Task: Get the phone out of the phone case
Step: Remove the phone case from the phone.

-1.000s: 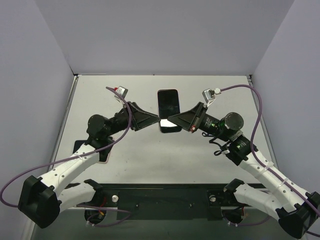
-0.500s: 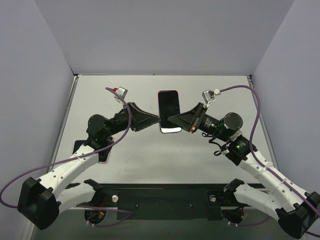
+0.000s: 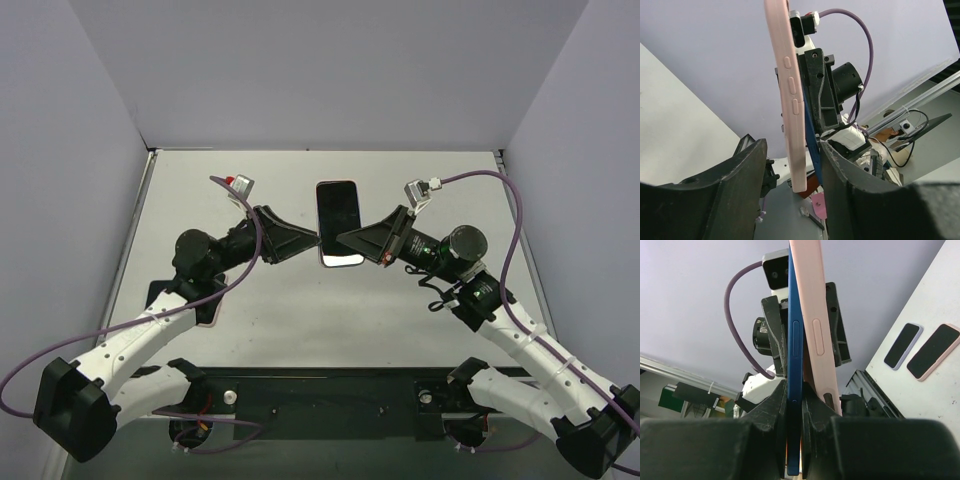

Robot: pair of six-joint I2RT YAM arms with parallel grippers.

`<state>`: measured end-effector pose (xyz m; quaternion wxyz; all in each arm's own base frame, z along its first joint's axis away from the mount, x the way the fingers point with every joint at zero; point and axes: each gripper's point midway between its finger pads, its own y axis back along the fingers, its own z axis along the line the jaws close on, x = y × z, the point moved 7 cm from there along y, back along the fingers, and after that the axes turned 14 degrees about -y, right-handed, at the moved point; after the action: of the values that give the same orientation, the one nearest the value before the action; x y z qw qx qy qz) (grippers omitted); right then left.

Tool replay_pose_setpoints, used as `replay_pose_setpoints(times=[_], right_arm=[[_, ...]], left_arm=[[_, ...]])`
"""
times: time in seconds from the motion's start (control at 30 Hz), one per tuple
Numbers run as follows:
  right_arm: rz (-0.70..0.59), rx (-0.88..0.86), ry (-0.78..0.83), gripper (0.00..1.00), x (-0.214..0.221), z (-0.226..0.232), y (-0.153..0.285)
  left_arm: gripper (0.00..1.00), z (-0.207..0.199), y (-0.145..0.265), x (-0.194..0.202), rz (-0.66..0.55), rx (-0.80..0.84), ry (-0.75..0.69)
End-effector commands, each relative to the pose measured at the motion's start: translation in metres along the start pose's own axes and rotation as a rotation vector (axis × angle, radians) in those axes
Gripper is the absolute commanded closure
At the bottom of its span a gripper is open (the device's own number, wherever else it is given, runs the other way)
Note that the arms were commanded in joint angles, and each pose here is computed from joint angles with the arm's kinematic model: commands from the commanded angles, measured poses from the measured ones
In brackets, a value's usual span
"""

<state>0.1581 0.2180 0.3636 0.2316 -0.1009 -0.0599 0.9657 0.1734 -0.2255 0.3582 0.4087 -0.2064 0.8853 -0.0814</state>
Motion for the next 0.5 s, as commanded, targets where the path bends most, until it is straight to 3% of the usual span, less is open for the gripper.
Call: replay_pose_setpoints(times=[0.0, 0.2, 0.3, 0.47], right_arm=[[0.003, -0.235, 0.097, 1.00, 0.0036, 0.0538, 0.0146], [0.004, -0.240, 0.093, 1.00, 0.0031, 0.0540, 0.0140], [0.007, -0.247, 0.089, 1.00, 0.0035, 0.0550, 0.0137], [0.010, -0.241, 0.082, 1.00, 0.0023, 0.0526, 0.0113]], left_arm=[[0.40, -0.0023, 0.0019, -0.0025, -0.022, -0.007, -0.035], [0.36, -0.0037, 0.0044, -0.0010, -0.028, -0.001, -0.040], [0.43, -0.0016, 0.0039, -0.0002, -0.022, -0.013, -0.031], [0.44, -0.0029, -0.0015, -0.0004, -0.013, 0.004, -0.034]])
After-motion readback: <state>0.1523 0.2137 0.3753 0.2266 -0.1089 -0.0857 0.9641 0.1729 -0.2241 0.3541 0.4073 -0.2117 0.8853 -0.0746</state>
